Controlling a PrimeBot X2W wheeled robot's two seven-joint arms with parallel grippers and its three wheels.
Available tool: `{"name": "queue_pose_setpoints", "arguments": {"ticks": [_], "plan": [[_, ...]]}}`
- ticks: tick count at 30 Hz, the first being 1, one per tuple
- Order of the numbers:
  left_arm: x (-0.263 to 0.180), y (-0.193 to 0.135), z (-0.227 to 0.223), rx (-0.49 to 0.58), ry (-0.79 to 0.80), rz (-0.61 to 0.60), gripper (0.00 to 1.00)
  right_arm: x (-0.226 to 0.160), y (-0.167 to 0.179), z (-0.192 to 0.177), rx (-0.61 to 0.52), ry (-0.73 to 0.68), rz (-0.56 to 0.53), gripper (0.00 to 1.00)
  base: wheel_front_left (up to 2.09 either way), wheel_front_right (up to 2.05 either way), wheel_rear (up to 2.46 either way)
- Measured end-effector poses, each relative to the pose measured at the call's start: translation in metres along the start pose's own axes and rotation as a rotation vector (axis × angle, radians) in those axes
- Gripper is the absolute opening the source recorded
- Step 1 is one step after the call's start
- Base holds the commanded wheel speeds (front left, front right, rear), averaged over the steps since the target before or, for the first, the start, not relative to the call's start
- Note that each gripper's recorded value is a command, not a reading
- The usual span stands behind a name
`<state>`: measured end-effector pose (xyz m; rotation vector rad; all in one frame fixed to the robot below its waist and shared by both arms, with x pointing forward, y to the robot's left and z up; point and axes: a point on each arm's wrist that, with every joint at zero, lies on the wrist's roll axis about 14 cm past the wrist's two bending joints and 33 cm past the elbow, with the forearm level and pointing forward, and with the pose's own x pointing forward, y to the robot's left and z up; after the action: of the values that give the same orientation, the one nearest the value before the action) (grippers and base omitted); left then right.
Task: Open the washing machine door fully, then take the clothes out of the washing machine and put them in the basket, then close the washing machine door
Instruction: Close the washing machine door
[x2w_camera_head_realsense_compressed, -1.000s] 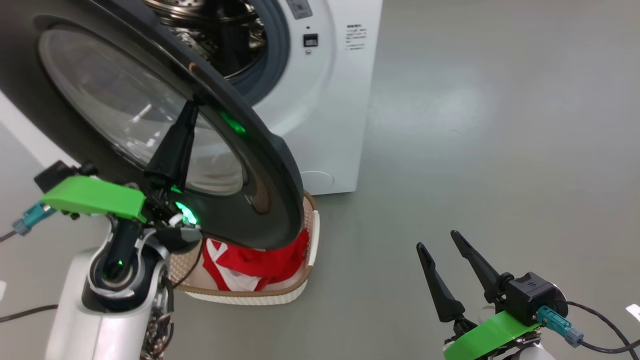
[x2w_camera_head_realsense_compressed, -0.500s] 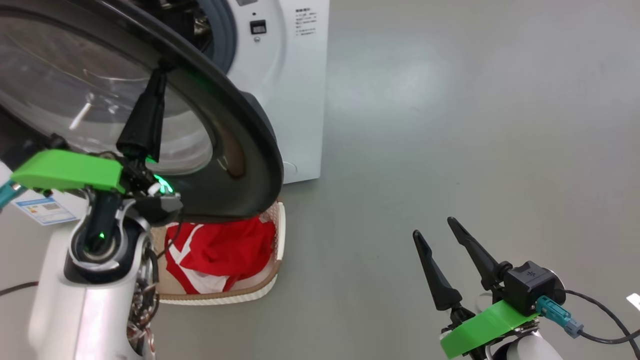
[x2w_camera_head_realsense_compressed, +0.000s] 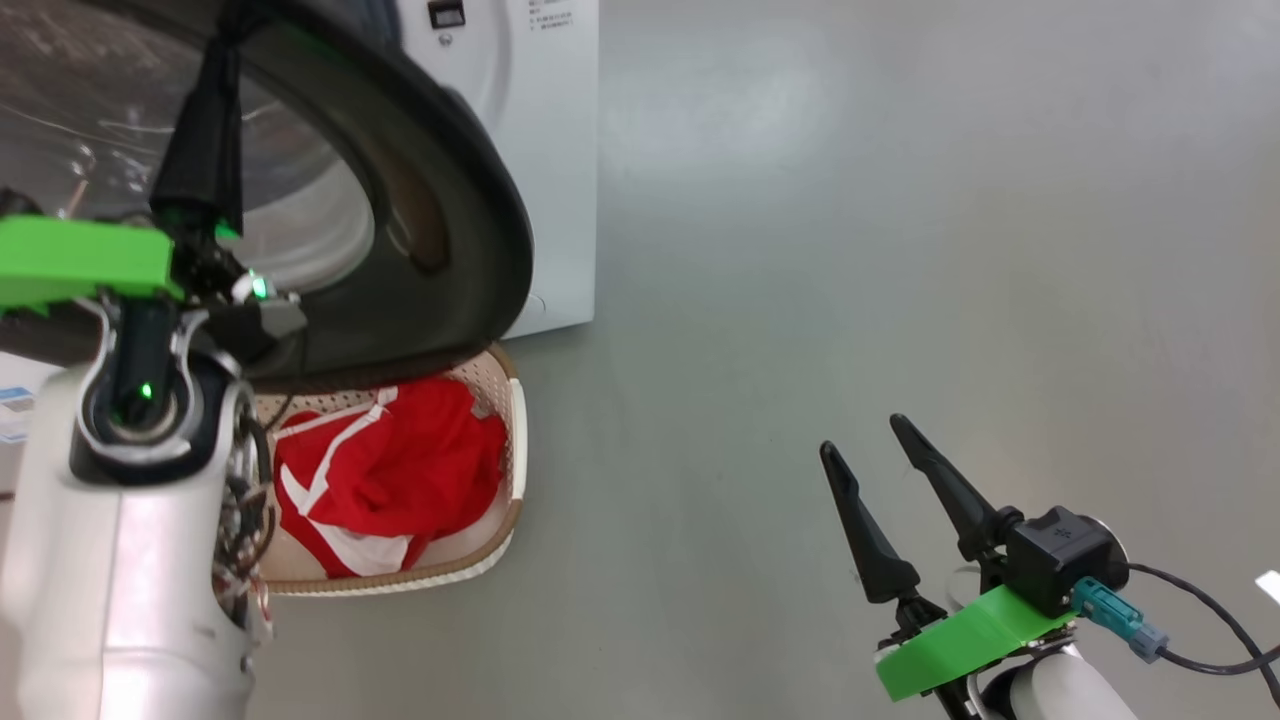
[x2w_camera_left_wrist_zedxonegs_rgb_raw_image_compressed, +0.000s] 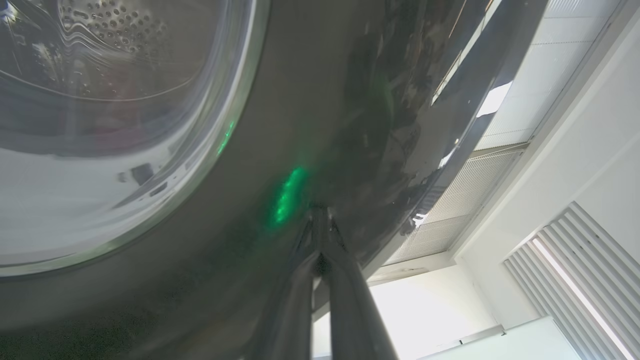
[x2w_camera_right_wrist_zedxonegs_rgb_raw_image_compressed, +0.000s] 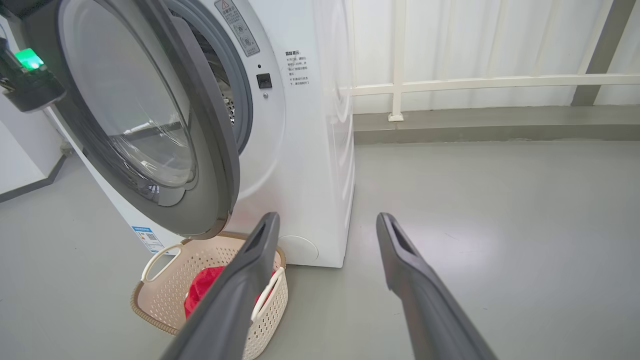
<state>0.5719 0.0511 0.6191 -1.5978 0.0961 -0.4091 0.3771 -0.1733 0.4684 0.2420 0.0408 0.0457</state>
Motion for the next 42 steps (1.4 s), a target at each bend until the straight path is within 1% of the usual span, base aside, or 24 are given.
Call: {"name": "queue_pose_setpoints", "arguments": {"ticks": [7, 15, 22, 24, 25, 26, 29, 33, 38, 42], "plan": [[0.023, 0.008, 0.002, 0.035, -0.013, 0.008, 0.0, 0.006, 0.003, -0.005, -0.004, 0.015, 0.011, 1.0, 0.0, 0.0, 0.0], [0.04, 0.016, 0.0, 0.04, -0.015, 0.007, 0.0, 0.005, 0.001, -0.013, 0.001, 0.041, 0.004, 1.0, 0.0, 0.0, 0.0], [0.038, 0.018, -0.008, 0.04, 0.01, -0.008, 0.0, 0.011, 0.002, -0.01, -0.001, 0.031, 0.011, 1.0, 0.0, 0.0, 0.0], [0.036, 0.017, -0.008, 0.043, 0.017, -0.008, 0.38, 0.013, 0.003, -0.01, 0.001, 0.029, 0.017, 1.0, 0.0, 0.0, 0.0], [0.034, 0.015, -0.007, 0.047, 0.016, -0.01, 0.63, 0.013, 0.004, -0.009, 0.002, 0.027, 0.019, 1.0, 0.0, 0.0, 0.0], [0.031, 0.014, -0.007, 0.053, 0.021, -0.015, 1.0, 0.014, 0.004, -0.009, 0.003, 0.024, 0.02, 1.0, 0.0, 0.0, 0.0], [0.019, 0.01, -0.011, 0.082, 0.044, -0.033, 1.0, 0.017, 0.009, -0.007, 0.005, 0.018, 0.035, 1.0, 0.0, 0.0, 0.0], [-0.003, 0.017, -0.009, 0.159, 0.045, -0.009, 1.0, 0.02, 0.017, -0.004, 0.009, 0.006, 0.061, 1.0, 0.0, 0.0, 0.0], [-0.033, 0.025, 0.014, 0.383, -0.027, 0.032, 1.0, 0.024, 0.021, 0.004, 0.0, -0.018, 0.077, 1.0, 0.0, 0.0, 0.0], [-0.059, 0.028, 0.021, 0.61, -0.05, 0.044, 1.0, 0.027, 0.027, 0.012, -0.016, -0.044, 0.097, 1.0, 0.0, 0.0, 0.0]]}}
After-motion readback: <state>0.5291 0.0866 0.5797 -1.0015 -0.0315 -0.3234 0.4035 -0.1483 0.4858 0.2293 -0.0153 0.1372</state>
